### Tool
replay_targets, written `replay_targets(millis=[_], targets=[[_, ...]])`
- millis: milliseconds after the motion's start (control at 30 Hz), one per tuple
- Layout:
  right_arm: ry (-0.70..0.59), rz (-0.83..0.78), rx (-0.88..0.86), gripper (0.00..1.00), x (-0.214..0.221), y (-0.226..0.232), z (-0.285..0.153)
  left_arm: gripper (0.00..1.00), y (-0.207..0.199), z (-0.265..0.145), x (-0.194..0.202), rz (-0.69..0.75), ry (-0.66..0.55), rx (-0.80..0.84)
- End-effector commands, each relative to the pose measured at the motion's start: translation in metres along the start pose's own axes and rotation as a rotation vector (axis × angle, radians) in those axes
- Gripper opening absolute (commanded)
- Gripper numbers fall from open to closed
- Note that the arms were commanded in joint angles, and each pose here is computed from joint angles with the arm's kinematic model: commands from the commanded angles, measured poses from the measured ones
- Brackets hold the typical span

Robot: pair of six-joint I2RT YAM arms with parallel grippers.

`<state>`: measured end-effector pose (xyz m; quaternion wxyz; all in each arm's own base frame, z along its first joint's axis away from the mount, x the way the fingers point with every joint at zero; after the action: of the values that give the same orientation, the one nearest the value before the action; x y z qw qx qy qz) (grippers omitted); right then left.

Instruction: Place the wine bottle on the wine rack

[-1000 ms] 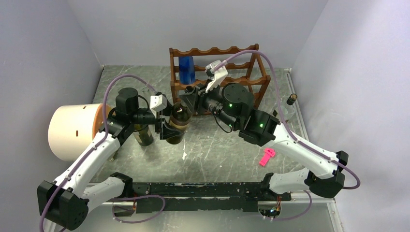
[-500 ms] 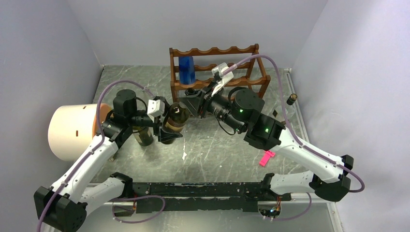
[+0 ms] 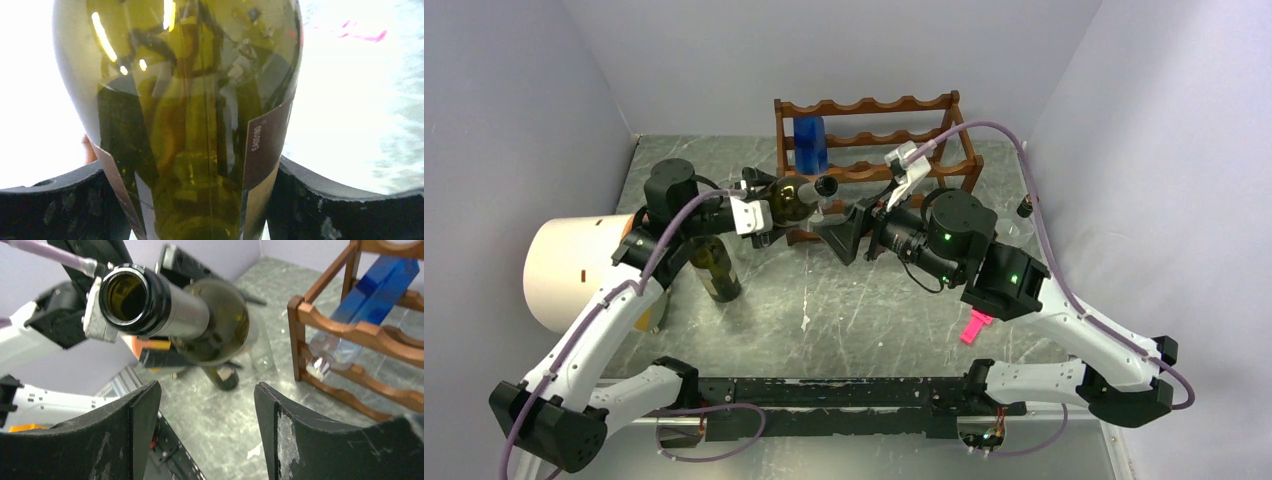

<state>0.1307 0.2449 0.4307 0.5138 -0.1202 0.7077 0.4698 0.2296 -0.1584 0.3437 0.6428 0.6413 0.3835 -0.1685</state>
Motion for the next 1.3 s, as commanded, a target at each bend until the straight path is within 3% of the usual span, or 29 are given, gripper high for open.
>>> replay_targets(millis=[0,133,300,500,833,1100,1267], targets=[[0.108,0.004,0.027,0.73,0.003,-0.001,-0.021,0.07,0.045,-0.003,-0.013,0.37,0.031,-0.144],[0.132,0.013,0.006,0.74,-0.004,0.005,-0.032,0.07,0.074,-0.002,-0.022,0.655,0.03,-0.232],[0.163,0.02,0.022,0.74,-0.016,0.013,-0.037,0.07,0.105,0.003,-0.034,0.842,0.047,-0.243],[0.112,0.031,0.196,0.74,-0.029,0.004,-0.034,0.07,0.119,0.01,-0.041,1.031,0.037,-0.22],[0.212,-0.003,0.339,0.74,-0.017,-0.003,-0.006,0.07,0.12,0.02,-0.055,1.238,-0.013,-0.121],[0.334,-0.01,0.36,0.73,0.01,-0.007,0.024,0.07,0.116,0.026,-0.049,1.33,0.046,-0.082],[0.346,-0.013,0.387,0.68,0.017,-0.011,0.035,0.07,0.113,0.027,-0.056,1.352,0.003,-0.088]])
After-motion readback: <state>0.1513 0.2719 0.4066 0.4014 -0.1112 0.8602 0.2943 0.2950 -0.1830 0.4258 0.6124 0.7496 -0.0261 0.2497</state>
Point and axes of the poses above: each gripper's point midway between its finger pads, its own z axis out along the fingers, its own y axis along the line the jaws close on, x = y × z, the point moved 8 cm from there along -z, back along the fingers, and after that the axes turned 14 degrees about z, right-handed, at the moved point
